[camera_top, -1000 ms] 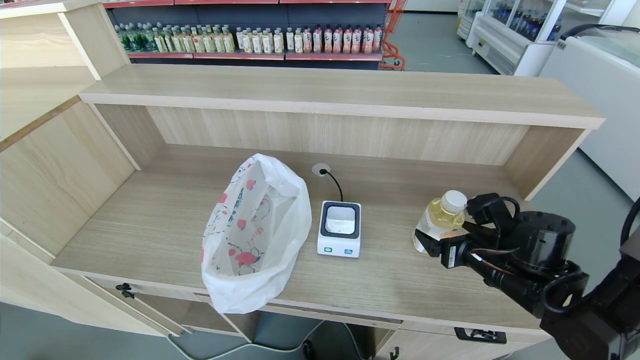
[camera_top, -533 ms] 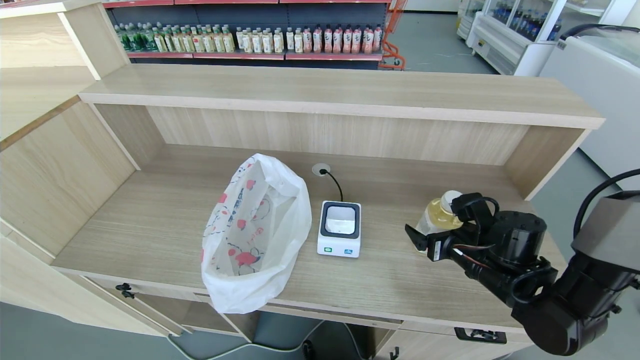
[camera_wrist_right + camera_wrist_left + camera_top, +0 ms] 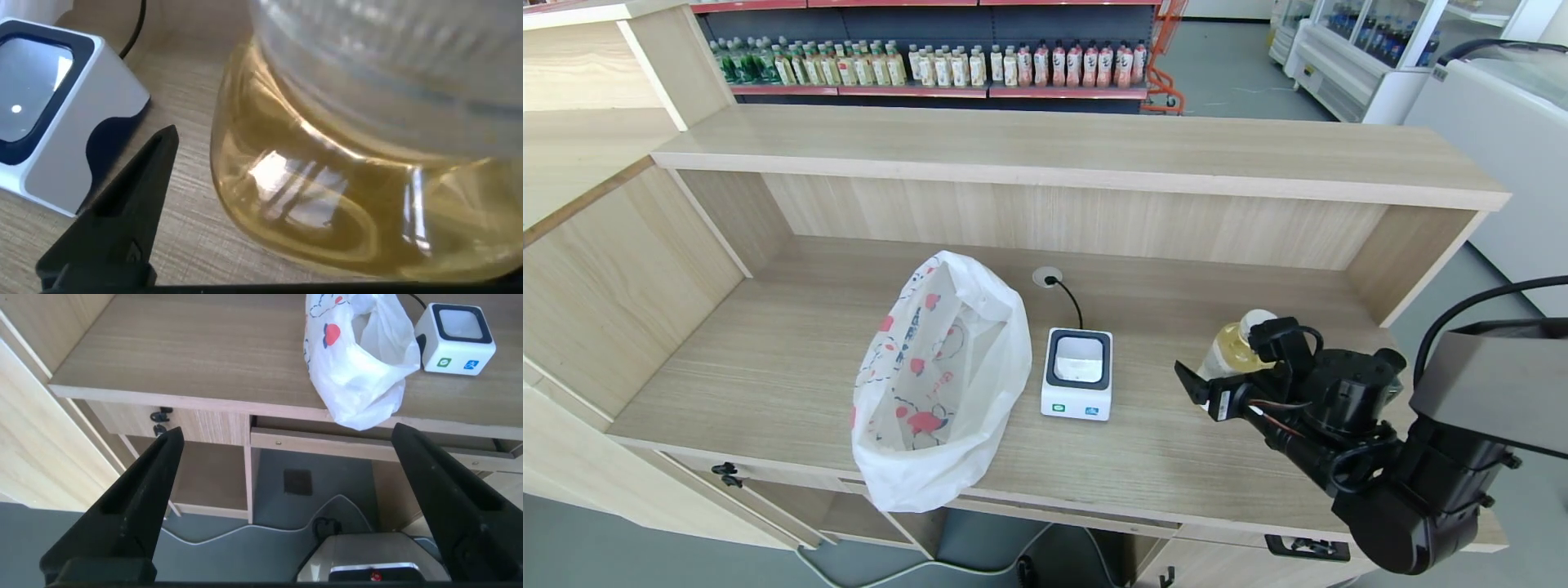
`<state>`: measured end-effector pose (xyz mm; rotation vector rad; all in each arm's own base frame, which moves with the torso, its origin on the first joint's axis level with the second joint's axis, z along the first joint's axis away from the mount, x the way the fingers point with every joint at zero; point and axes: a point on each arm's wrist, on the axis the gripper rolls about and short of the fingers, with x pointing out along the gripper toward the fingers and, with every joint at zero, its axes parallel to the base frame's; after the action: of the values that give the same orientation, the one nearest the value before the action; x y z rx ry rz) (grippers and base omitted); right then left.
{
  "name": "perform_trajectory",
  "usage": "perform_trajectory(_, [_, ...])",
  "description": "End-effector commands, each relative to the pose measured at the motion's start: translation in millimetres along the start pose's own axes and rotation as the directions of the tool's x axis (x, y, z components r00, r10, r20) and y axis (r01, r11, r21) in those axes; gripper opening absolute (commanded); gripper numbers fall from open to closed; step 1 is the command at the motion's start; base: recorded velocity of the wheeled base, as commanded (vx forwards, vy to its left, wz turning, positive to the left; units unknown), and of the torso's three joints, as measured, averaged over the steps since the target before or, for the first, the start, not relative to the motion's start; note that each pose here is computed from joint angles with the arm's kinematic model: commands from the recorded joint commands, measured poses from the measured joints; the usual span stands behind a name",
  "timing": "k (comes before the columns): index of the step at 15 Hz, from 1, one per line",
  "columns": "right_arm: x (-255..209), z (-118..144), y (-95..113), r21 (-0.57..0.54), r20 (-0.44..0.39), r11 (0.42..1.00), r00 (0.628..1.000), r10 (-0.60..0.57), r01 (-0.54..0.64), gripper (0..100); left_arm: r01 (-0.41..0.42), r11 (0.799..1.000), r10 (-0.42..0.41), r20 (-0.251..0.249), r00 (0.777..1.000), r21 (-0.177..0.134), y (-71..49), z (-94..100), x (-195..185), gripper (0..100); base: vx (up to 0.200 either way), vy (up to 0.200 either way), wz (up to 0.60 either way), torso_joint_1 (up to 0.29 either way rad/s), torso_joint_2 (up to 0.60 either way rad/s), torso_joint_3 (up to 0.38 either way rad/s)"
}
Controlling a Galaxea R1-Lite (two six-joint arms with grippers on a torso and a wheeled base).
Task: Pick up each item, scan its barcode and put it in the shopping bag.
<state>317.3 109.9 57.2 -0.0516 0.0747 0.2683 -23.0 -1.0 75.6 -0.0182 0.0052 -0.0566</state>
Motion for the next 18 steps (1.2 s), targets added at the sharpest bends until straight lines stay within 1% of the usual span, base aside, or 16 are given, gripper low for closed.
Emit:
perform_trajectory(1, [3.6, -9.1, -0.3, -0.002, -0.023, 1.000, 1.000, 0.015, -0.015, 100, 0.000, 1.000, 0.000, 0.000, 1.000, 0.000, 0.0, -0.1, 0.0, 100, 0.000, 0.000, 0.00, 0.000, 0.00, 0.000])
perform_trajectory(2, [4.2, -9.9, -2.2, -0.002, -0.025, 1.000, 1.000, 0.015, -0.015, 100, 0.000, 1.000, 0.000, 0.000, 1.000, 0.000, 0.0, -0.1, 0.0, 100, 0.000, 0.000, 0.00, 0.000, 0.00, 0.000])
perform_trajectory(3, [7.4, -10.6, -2.9, 0.000, -0.020, 1.000, 1.000, 0.014, -0.014, 0, 0.000, 1.000, 0.000, 0.002, 1.000, 0.000, 0.0, 0.1, 0.0, 100, 0.000, 0.000, 0.00, 0.000, 0.00, 0.000])
perform_trajectory(6, [13.1, -10.3, -6.0, -0.003, -0.005, 0.999, 0.999, 0.040, -0.040, 0, 0.000, 1.000, 0.000, 0.000, 1.000, 0.000, 0.0, -0.1, 0.0, 100, 0.000, 0.000, 0.00, 0.000, 0.00, 0.000])
perform_trajectory(11, [17.5, -4.3, -11.1, 0.000, 0.025, 0.999, 0.999, 0.037, -0.037, 0, 0.000, 1.000, 0.000, 0.000, 1.000, 0.000, 0.0, -0.1, 0.0, 100, 0.000, 0.000, 0.00, 0.000, 0.00, 0.000])
perform_trajectory(12, [18.1, 0.3, -13.6, -0.003, 0.043, 0.998, 0.997, 0.067, -0.067, 0, 0.000, 1.000, 0.000, 0.000, 1.000, 0.000, 0.0, -0.1, 0.0, 100, 0.000, 0.000, 0.00, 0.000, 0.00, 0.000])
perform_trajectory(13, [18.1, 1.5, -15.1, -0.003, 0.048, 0.997, 0.996, 0.073, -0.073, 0, 0.000, 1.000, 0.000, 0.000, 1.000, 0.000, 0.0, -0.1, 0.0, 100, 0.000, 0.000, 0.00, 0.000, 0.00, 0.000])
perform_trajectory(15, [18.5, 14.6, -17.3, -0.007, 0.095, 0.996, 0.992, 0.087, -0.086, 0, 0.000, 1.000, 0.000, 0.000, 1.000, 0.000, 0.0, -0.1, 0.0, 100, 0.000, 0.000, 0.00, 0.000, 0.00, 0.000])
perform_trajectory(18, [5.8, 45.2, -22.4, -0.014, 0.180, 0.993, 0.977, 0.114, -0.113, 0, 0.000, 1.000, 0.000, 0.000, 1.000, 0.000, 0.0, -0.1, 0.0, 100, 0.000, 0.000, 0.00, 0.000, 0.00, 0.000])
